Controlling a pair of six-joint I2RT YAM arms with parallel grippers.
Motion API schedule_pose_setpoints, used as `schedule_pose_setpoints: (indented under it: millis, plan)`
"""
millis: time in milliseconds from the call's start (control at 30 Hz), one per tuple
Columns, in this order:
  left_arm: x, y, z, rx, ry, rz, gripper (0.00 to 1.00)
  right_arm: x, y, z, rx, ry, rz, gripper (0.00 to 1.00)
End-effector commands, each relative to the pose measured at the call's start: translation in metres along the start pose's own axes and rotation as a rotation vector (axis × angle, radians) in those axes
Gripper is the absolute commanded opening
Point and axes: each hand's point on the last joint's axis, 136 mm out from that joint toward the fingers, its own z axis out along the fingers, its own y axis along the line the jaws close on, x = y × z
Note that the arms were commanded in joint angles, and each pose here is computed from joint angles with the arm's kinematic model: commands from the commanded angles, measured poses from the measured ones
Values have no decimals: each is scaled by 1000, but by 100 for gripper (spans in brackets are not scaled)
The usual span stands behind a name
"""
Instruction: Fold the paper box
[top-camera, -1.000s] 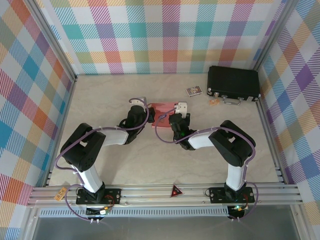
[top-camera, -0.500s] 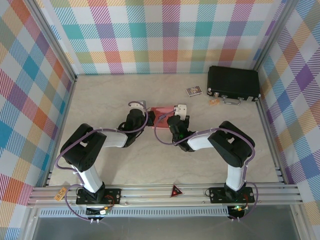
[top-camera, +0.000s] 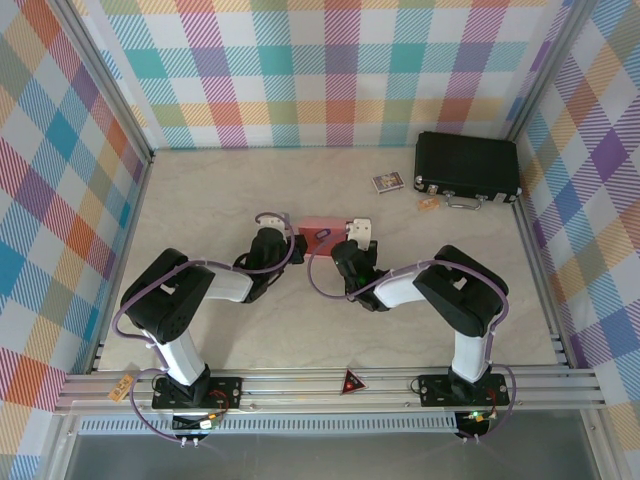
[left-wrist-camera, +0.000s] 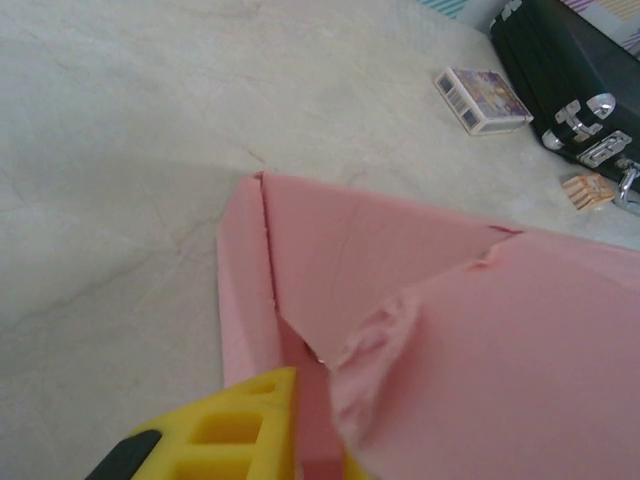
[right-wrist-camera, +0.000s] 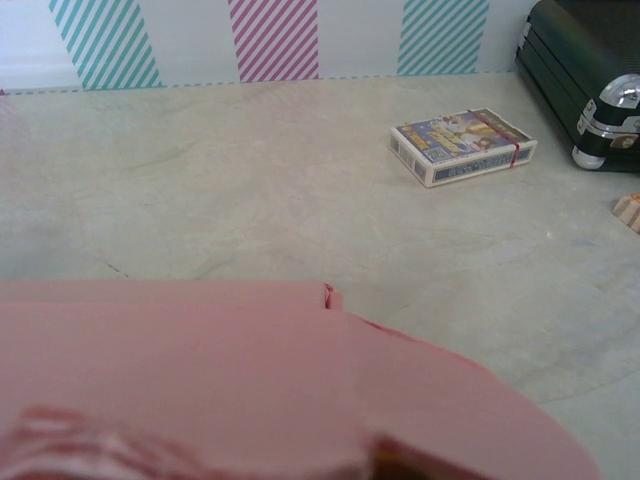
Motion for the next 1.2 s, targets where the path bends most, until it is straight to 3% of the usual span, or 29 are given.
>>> schedule_pose_setpoints:
  millis: [0, 333, 767, 1000, 1167]
  plan:
    - [1, -5, -5, 22, -9, -11, 18, 8, -7, -9, 19, 29, 0, 0]
    - [4, -4, -16, 27, -12, -14, 19, 22, -9, -14, 34, 61, -41, 0]
    - [-16, -7, -67, 34, -85, 32, 31, 22, -11, -15, 55, 74, -54, 0]
    - [-39, -9, -98, 10, -152, 69, 32, 22, -12, -15, 58, 78, -53, 0]
    - [-61, -16, -94, -52, -123, 74, 32, 23, -12, -16, 58, 80, -55, 0]
